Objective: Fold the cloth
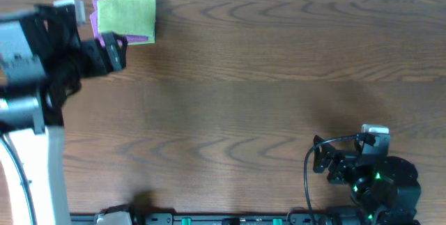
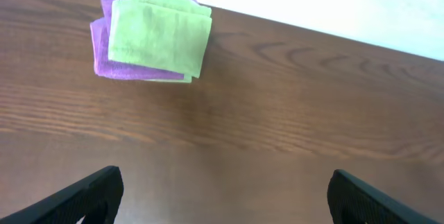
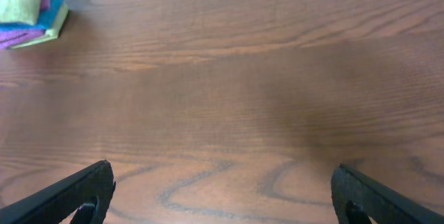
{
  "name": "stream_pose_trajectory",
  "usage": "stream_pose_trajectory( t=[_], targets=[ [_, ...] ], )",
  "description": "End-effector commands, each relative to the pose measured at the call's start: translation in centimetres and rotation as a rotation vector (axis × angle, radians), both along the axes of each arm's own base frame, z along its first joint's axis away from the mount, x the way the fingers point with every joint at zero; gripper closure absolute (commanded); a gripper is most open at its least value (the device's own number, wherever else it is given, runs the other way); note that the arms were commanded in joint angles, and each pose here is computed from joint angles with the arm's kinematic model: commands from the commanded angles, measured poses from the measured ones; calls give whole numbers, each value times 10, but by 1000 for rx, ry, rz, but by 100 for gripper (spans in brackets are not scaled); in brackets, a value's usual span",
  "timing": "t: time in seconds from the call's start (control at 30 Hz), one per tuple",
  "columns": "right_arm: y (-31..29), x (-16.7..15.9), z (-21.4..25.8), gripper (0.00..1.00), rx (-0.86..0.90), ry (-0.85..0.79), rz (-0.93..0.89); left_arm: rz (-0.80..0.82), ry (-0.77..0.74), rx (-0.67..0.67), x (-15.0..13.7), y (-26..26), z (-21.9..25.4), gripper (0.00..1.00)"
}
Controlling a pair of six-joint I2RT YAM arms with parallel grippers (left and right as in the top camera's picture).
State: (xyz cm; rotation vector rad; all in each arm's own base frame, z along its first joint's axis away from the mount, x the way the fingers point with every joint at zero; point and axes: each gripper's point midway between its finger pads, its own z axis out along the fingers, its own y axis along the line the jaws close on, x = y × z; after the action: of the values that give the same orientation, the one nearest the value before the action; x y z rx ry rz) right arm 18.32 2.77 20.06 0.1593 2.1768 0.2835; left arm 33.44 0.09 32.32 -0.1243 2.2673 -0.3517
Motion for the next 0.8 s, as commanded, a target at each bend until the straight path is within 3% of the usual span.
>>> stream_pose_trajectory(
  t=[0.0,0.37,0.77],
  targets=[
    [-3,0,-1,1,7,3,-26,-4,-24,33,-20,-2,-16,5],
    [-3,0,-1,1,7,3,-26,10,-169,67,-91,-12,-61,5],
    [-3,0,-1,1,7,3,-26,-30,-219,161,-131,-16,-128,5]
  ],
)
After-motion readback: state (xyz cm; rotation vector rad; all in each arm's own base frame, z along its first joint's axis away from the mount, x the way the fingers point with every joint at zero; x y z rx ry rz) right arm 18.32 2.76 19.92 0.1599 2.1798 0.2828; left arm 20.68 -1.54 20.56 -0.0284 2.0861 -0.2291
